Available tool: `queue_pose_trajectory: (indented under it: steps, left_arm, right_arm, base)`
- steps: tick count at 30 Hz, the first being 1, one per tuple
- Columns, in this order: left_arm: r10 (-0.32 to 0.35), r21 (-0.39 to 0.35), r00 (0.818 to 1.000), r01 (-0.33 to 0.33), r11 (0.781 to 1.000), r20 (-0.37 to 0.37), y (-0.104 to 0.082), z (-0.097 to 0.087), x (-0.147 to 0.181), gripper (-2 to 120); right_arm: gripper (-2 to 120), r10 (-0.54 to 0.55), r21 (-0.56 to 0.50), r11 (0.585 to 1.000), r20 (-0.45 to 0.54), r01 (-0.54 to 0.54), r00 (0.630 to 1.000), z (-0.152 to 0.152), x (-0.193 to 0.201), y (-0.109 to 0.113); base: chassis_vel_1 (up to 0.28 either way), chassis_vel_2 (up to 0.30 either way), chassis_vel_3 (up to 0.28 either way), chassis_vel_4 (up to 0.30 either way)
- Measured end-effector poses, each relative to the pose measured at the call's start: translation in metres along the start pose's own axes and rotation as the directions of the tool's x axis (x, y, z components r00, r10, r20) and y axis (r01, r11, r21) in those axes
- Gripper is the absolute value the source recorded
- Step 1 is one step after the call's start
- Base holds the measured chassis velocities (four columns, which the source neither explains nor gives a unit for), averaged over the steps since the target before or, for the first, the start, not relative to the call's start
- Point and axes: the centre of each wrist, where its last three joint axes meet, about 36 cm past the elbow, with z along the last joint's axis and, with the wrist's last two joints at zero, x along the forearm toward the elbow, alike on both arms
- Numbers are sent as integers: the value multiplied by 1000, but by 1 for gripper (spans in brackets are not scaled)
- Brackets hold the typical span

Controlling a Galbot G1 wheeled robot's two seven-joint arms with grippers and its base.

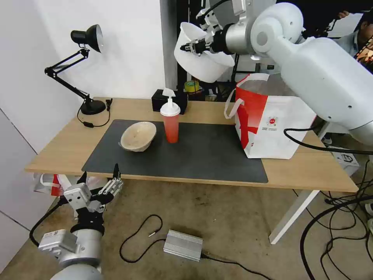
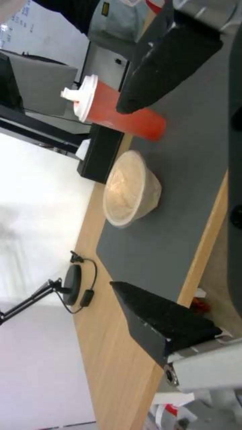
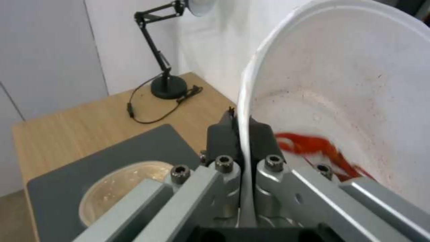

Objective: Pick up the trash from the table and place it into the takeout bag.

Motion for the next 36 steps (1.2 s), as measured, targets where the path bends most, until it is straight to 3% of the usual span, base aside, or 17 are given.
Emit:
queue_pose_trajectory:
  steps: [9, 28, 36]
  left_arm:
    - [3, 10, 1000, -3, 1000, 5, -1, -1, -2, 100]
    - [11, 16, 1000, -11, 1000, -7, -4, 1, 1, 100]
    - [13, 21, 1000, -12, 1000, -6, -4, 1, 0, 100]
  right_arm:
    - [0, 36, -18, 999, -9, -36, 999, 8, 10, -16]
    - [0, 178, -111, 977, -35, -181, 983, 45, 56, -74]
    - [0, 197, -124, 972, -42, -201, 979, 52, 63, -82]
  base:
    - [0, 0, 0, 0]
    - [0, 0, 0, 0]
    - [0, 0, 0, 0]
